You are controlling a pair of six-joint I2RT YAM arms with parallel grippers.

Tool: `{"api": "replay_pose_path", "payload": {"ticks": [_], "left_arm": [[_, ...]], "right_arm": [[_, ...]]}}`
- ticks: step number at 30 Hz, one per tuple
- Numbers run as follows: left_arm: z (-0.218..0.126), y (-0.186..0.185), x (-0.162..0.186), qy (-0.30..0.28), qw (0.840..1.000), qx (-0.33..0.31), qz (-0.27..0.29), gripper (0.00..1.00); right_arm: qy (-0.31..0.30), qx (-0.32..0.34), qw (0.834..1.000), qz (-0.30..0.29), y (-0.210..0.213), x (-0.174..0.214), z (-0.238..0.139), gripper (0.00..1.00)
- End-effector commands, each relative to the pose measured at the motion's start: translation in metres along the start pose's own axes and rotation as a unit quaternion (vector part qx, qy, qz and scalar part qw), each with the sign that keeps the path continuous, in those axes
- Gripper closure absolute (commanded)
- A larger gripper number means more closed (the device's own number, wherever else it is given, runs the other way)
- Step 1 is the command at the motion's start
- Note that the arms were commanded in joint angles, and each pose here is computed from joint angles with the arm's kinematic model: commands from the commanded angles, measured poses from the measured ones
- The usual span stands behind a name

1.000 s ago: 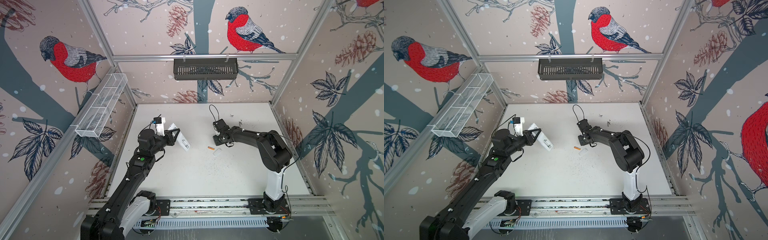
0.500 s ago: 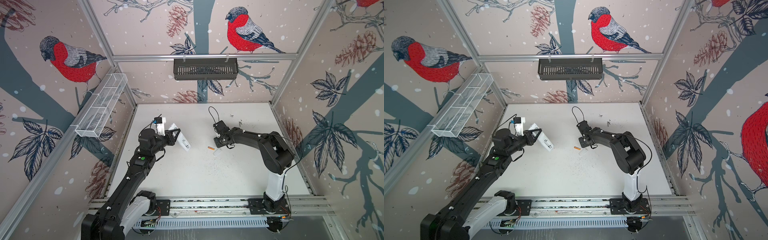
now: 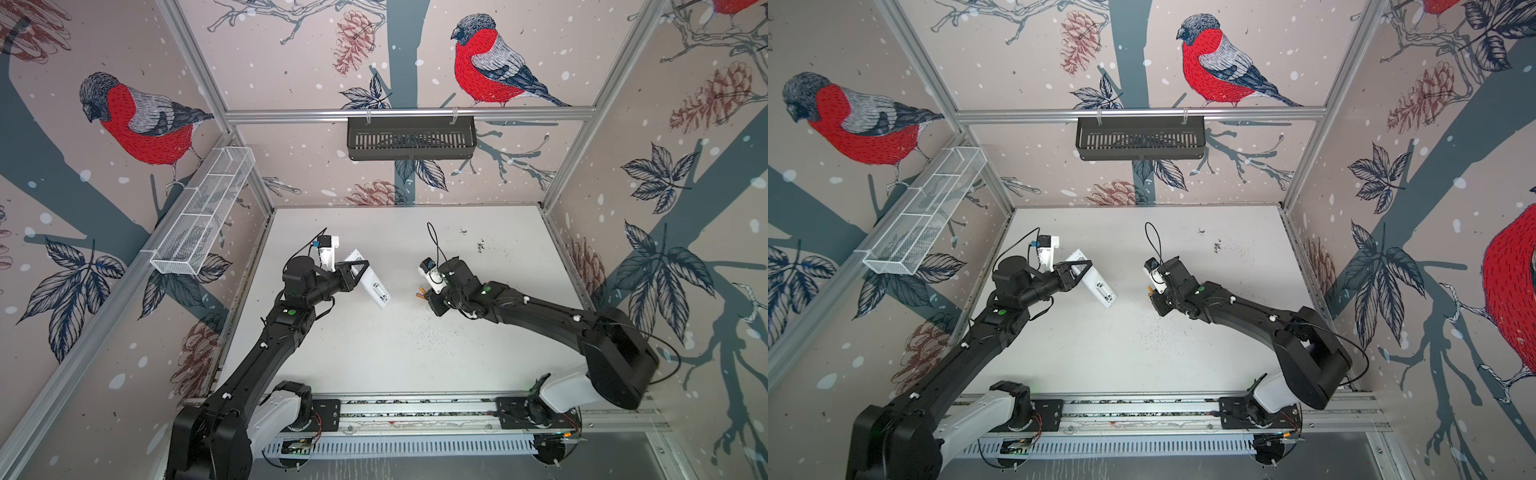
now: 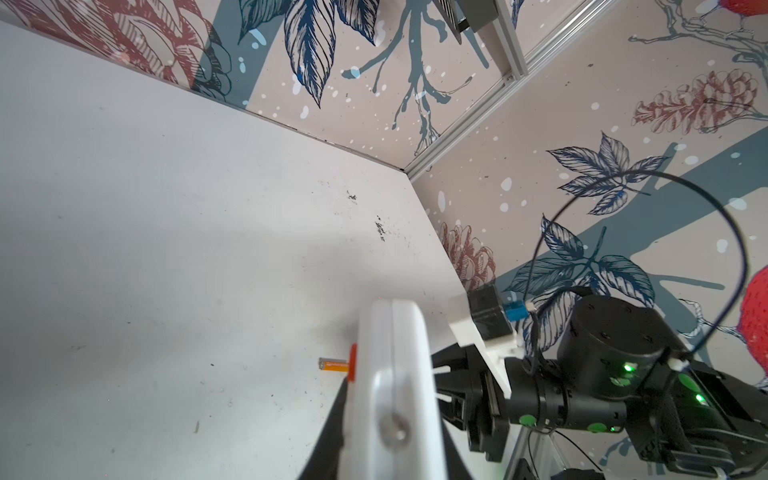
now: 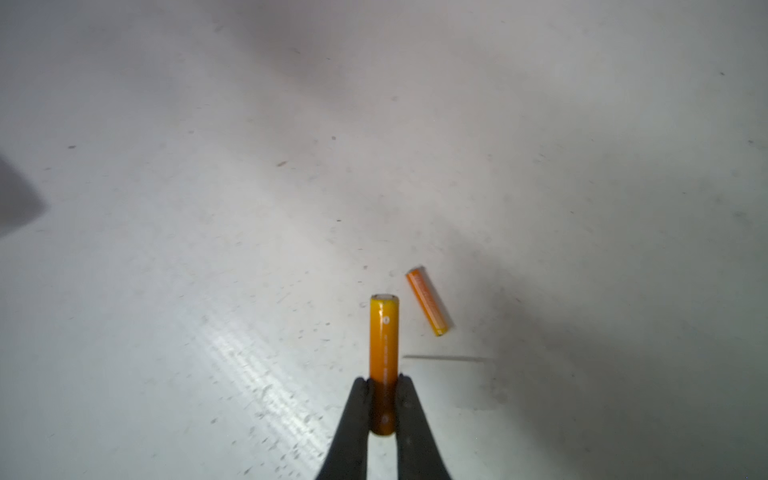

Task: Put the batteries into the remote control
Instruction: 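Carry the battery with the right gripper toward the remote held by the left gripper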

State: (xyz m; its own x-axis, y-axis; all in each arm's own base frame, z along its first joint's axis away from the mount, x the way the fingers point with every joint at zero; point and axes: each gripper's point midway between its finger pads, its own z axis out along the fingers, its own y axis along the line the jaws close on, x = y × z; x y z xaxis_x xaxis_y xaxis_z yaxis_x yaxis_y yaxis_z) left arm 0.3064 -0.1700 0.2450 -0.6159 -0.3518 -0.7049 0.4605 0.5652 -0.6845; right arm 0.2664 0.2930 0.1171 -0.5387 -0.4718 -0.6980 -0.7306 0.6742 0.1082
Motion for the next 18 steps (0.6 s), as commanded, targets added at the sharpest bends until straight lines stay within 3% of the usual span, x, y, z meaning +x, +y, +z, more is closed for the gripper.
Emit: {"api": "replay_pose_path", "payload": {"ticks": [1,9,18], "left_arm": [[0.0,-0.018,-0.006,-0.011,0.999,0.041,0.016,0.9],[0.001,-0.015,0.0,-0.007,0.999,0.039,0.007,0.91],[0.002,-0.018,0.002,-0.002,0.999,0.05,0.005,0.91]], "right_arm": [[-0.062,-0.049,0.996,-0.033,0.034,-0.025,-0.016,0.89],[-0.104,-0.067,0.992,-0.035,0.075,-0.047,-0.037,0.88],[-0.109,-0.054,0.992,-0.03,0.094,-0.058,-0.031,0.88]]}}
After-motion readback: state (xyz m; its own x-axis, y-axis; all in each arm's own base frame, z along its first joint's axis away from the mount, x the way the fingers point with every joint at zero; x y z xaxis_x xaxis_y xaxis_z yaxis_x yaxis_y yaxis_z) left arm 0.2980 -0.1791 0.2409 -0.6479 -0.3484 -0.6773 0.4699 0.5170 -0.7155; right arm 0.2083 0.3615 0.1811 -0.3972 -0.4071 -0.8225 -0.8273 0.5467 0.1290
